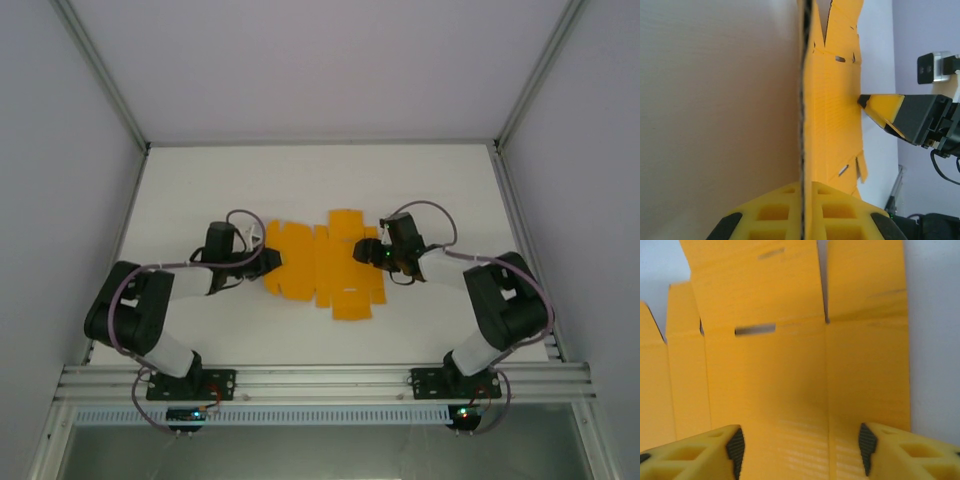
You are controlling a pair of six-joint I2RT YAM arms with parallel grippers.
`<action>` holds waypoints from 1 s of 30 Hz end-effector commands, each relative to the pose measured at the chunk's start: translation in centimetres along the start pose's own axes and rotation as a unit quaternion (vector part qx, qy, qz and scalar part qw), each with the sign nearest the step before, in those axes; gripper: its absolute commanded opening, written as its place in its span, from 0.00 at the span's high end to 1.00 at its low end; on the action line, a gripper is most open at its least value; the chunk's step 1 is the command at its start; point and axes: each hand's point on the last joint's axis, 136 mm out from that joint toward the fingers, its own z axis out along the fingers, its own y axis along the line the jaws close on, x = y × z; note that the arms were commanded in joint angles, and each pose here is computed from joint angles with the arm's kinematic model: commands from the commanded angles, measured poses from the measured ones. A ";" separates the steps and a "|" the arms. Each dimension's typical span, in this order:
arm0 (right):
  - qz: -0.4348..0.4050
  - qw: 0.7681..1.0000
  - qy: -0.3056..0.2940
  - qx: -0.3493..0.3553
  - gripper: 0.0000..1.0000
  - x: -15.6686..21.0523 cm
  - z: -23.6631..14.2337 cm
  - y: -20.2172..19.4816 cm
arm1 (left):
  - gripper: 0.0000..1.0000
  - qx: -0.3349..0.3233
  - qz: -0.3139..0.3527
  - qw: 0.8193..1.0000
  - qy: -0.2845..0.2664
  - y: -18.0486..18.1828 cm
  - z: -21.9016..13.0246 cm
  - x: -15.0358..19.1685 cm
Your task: Assemble paper box
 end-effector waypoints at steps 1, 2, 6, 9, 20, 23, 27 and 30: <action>-0.028 0.999 0.016 0.001 0.24 0.6 -3.6 0.5 | 1.00 0.067 0.052 0.995 -0.048 -5.5 -1.8 -3.0; -0.037 0.999 0.004 -0.005 0.21 0.1 -4.8 0.9 | 1.00 0.079 0.057 0.994 -0.054 -6.6 -2.3 -3.2; -0.068 0.996 -0.038 -0.042 0.12 -0.7 -9.5 2.2 | 1.00 0.118 0.076 0.987 -0.079 -10.7 -4.9 -3.8; -0.080 0.990 -0.070 -0.098 0.08 -0.8 -12.5 3.1 | 1.00 0.153 0.089 0.980 -0.087 -13.7 -6.9 -3.6; -0.096 0.949 -0.098 -0.284 0.32 -1.9 -18.8 8.0 | 1.00 0.219 0.121 0.963 -0.105 -19.3 -11.6 -2.1; -0.096 0.940 -0.091 -0.313 0.52 -2.7 -19.4 9.1 | 1.00 0.219 0.126 0.961 -0.110 -19.5 -12.0 -1.9; -0.098 0.936 -0.084 -0.326 0.61 -3.0 -19.8 9.8 | 1.00 0.207 0.127 0.963 -0.116 -19.0 -12.1 -1.8; -0.105 0.935 -0.090 -0.325 0.62 -3.3 -20.2 9.9 | 1.00 0.208 0.127 0.963 -0.117 -19.0 -12.1 -1.7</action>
